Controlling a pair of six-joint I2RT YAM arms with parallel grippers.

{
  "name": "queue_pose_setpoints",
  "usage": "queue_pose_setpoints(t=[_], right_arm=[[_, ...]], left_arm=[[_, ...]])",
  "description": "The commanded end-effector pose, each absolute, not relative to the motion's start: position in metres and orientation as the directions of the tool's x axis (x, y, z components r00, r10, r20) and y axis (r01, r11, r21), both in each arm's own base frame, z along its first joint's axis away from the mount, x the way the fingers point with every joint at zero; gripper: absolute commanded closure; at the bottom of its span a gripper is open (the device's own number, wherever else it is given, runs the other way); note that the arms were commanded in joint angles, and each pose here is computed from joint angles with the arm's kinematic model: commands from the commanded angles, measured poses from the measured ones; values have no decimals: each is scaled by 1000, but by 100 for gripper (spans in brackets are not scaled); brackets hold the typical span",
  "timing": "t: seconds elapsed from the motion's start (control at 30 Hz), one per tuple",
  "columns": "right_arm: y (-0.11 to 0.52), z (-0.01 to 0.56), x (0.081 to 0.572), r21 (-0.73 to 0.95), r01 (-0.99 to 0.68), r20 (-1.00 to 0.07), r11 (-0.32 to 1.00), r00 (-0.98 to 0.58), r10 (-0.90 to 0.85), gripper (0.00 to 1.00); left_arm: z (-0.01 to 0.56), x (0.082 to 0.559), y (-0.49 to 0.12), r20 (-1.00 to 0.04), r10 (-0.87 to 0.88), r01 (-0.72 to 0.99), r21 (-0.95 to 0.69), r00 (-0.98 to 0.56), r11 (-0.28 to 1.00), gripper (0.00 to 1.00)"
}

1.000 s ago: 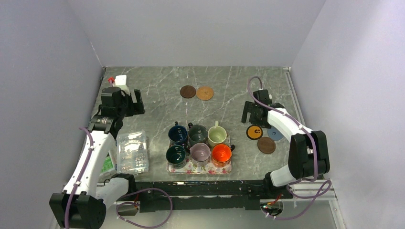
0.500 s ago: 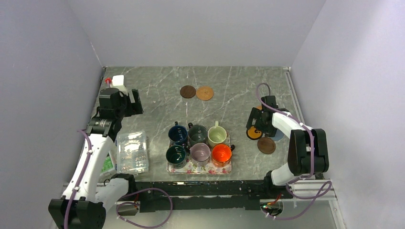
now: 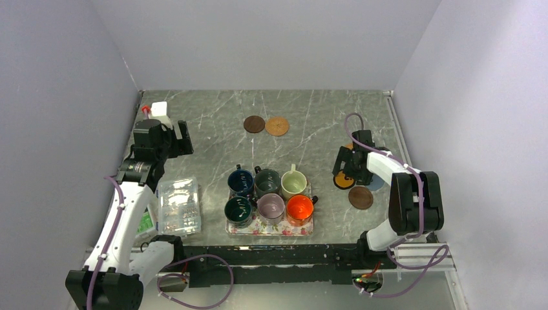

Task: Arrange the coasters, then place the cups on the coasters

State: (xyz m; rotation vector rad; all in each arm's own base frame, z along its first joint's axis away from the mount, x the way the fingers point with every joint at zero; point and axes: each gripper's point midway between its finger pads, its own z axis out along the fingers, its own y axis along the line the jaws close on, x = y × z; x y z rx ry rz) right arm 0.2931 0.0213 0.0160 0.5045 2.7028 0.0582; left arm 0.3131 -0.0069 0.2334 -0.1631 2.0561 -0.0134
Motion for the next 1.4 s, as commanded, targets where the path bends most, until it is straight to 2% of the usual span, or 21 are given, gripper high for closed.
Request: queue_pose_setpoints(t=[0.0,0.37,0.63,0.73,0.93,1.37], right_arm=[[37,12,301,179,292,-354,939,-872,339,10],[89,14,315,225,194,-355,955,-896,266,12],[88,33,318,100,152,-433,983,-883,181,6],[85,36,305,67,120,-429,991,-893,137,1],[91,33,281,66,72,-402,995,-911,93,0],[99,19,284,58,28,-371,998,-928,48,2]], left_arm=[[241,316,-5,-894,-135,-123,-91,-428,988,6],[240,317,-4,-891,-138,-126,-92,-432,988,6],[241,316,-3,-893,-139,-130,-91,-429,987,6],[240,316,-3,-892,-139,-129,-92,-430,987,6],[240,317,-6,-890,-144,-119,-102,-432,988,6],[239,316,-5,-891,-142,-125,-97,-432,987,6]])
